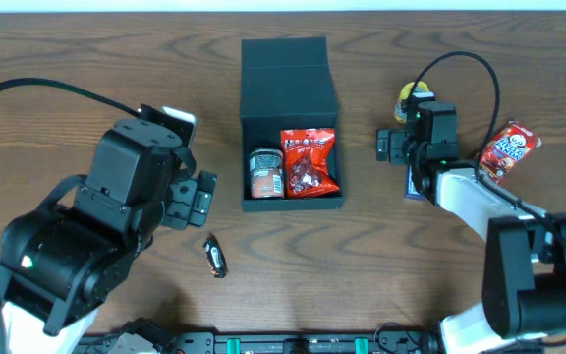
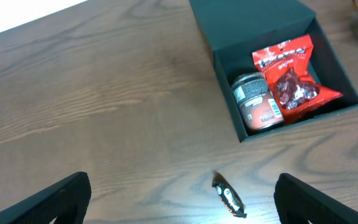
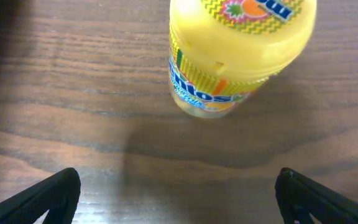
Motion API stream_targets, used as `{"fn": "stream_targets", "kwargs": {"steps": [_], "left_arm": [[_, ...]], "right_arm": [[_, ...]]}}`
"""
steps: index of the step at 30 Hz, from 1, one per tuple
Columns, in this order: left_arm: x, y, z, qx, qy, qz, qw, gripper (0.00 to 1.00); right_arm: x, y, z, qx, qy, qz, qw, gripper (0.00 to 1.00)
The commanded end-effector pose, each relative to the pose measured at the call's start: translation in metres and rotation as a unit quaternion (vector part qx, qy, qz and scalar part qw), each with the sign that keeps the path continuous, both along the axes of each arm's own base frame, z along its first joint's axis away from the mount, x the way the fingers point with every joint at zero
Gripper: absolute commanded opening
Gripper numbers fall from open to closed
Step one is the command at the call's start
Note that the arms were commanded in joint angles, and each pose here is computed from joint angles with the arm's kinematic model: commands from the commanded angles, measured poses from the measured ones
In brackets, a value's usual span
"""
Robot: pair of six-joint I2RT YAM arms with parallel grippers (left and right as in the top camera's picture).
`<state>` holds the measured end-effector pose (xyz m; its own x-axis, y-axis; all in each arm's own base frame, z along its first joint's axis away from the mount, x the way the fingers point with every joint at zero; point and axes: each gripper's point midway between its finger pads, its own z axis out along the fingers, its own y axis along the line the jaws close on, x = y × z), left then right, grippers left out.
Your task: Pack container
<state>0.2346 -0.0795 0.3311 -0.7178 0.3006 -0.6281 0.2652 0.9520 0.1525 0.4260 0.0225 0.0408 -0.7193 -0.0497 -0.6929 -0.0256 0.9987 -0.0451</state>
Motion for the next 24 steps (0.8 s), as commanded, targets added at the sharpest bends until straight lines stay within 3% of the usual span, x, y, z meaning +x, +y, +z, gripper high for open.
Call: {"fn": "stream_targets", "kwargs": {"steps": [1,24], "left_arm": [[0.0,0.003,-0.005,0.006,0.003,0.008,1.0,0.95],[0.017,-0.01,-0.018,0.003,0.013,0.003,1.0,0.95]], "right_arm": [[0.006,-0.017,-0.008,-0.018,-0.004,-0.019,1.0,0.99],[0.046,-0.03,0.001,-0.005,-0.091,-0.031,0.995,0.99]]}}
